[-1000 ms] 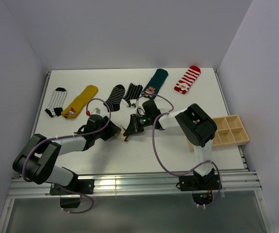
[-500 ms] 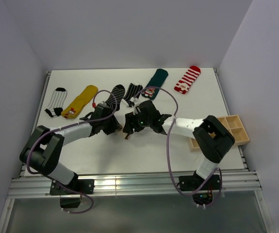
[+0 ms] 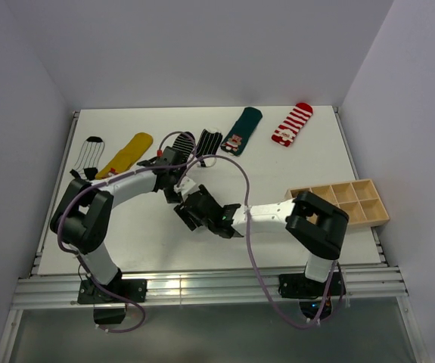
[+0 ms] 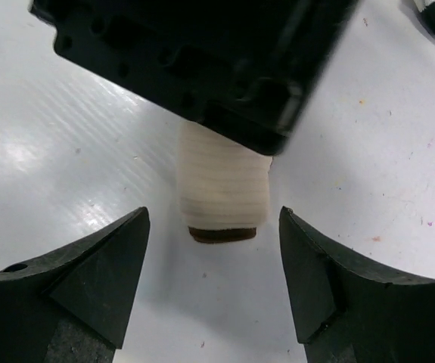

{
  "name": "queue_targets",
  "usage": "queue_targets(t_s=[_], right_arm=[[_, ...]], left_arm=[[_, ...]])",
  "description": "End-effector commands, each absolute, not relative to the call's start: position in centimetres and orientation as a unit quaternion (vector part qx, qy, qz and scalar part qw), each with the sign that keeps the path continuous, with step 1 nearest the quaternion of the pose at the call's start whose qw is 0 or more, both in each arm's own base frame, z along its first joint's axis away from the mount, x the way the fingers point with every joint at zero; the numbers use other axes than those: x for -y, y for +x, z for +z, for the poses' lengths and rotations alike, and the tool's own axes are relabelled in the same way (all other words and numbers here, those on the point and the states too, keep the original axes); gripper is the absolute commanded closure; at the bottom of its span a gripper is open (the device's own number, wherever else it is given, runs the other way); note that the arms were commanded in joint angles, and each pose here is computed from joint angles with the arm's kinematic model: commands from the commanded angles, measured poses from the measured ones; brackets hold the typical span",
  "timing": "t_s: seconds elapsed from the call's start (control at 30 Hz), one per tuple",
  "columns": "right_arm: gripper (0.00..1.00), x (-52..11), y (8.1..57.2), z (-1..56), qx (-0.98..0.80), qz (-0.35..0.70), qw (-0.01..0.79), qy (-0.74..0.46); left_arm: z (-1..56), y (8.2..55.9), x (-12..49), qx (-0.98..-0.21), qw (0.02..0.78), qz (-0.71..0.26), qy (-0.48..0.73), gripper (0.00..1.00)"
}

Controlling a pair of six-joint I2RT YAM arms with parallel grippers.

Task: Roll the socks
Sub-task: Pick up the sock at the center of the board.

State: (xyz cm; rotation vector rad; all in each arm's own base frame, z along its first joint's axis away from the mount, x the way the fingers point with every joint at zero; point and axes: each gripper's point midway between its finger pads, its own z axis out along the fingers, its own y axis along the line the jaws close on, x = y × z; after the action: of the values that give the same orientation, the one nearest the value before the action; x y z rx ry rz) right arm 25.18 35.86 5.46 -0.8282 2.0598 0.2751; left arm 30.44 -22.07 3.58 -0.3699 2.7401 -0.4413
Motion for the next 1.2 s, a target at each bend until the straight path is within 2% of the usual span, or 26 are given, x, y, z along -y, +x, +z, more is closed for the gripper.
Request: queue_targets(t_s=[0.0, 0.43, 0.5, 0.6, 0.63, 0.73, 0.77, 0.83, 1.0, 1.17], right_arm=[[0.24, -36.4, 27.4, 6.9, -0.807, 0.037, 0.491, -0.325], [0.27, -37.5, 28.1, 3.7, -0.790, -0.044, 0.498, -0.356], [0.32, -37.9, 28.1, 3.1, -0.790, -0.037, 0.496, -0.359], [0.50, -37.7, 28.1, 1.7, -0.793, -0.045, 0.483, -0.368], [0.66, -37.6, 27.9, 1.4, -0.795, -0.046, 0.479, -0.371], [0.92, -36.8, 27.4, 0.5, -0.804, -0.039, 0.463, -0.371], [0.96, -36.4, 27.3, 0.2, -0.809, -0.034, 0.453, -0.372], [1.00, -35.8, 26.8, 0.2, -0.820, -0.016, 0.444, -0.360], [1.00, -33.7, 25.6, -0.2, -0.843, 0.001, 0.407, -0.352], [1.00, -32.9, 24.0, 0.0, -0.855, 0.026, 0.381, -0.351]], left_arm=[[2.7, 28.9, 21.4, -0.978, 0.134, -0.124, -0.102, 0.52], [2.0, 28.3, 22.1, -0.982, 0.112, -0.125, -0.083, 0.53], [1.8, 28.1, 22.3, -0.982, 0.107, -0.130, -0.081, 0.53], [1.6, 27.8, 22.6, -0.982, 0.101, -0.141, -0.077, 0.53], [1.7, 27.8, 22.6, -0.982, 0.101, -0.141, -0.076, 0.53], [2.0, 27.9, 22.5, -0.982, 0.107, -0.141, -0.072, 0.52], [2.5, 28.3, 22.7, -0.980, 0.113, -0.145, -0.072, 0.50], [3.4, 29.1, 22.6, -0.977, 0.127, -0.150, -0.076, 0.43], [6.8, 32.5, 21.2, -0.966, 0.178, -0.157, -0.097, 0.32], [12.1, 36.8, 18.9, -0.945, 0.256, -0.158, -0.130, 0.29]])
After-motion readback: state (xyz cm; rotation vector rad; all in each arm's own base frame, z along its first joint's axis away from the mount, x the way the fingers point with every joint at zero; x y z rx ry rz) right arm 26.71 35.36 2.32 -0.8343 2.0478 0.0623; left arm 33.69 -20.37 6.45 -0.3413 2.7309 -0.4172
